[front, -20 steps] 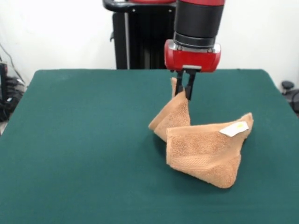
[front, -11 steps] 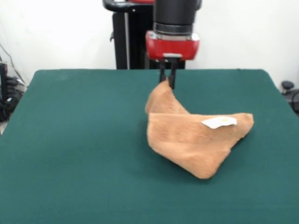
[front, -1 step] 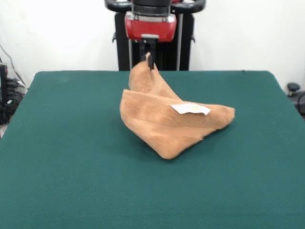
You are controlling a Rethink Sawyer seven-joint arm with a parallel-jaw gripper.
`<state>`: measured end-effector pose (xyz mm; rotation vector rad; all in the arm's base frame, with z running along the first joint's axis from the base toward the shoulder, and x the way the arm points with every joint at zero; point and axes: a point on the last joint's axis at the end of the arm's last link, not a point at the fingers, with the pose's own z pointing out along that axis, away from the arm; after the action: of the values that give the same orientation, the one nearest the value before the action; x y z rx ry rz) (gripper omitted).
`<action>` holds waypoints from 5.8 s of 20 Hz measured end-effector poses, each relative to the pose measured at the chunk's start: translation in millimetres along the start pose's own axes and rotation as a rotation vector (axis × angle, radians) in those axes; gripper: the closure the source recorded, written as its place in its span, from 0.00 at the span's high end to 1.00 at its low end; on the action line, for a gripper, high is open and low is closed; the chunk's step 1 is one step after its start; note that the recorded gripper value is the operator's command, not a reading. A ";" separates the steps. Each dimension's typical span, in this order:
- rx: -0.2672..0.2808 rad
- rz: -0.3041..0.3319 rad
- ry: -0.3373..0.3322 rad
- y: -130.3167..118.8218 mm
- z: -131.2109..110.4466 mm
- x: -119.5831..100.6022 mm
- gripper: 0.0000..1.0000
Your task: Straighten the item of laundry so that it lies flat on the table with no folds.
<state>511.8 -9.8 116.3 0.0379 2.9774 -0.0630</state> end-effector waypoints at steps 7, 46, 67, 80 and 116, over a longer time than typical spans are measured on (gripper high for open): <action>0.023 -0.037 -0.014 5.9 -29.0 19.5 0.00; 0.018 -0.155 0.071 57.1 4.0 45.1 0.00; 0.063 0.049 0.185 58.4 -54.8 12.7 0.00; 0.078 0.112 0.229 71.2 -107.1 -7.8 0.00; 0.075 0.101 0.189 51.6 -113.6 -40.5 0.00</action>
<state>534.8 45.8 232.8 0.2144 3.1542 -0.1677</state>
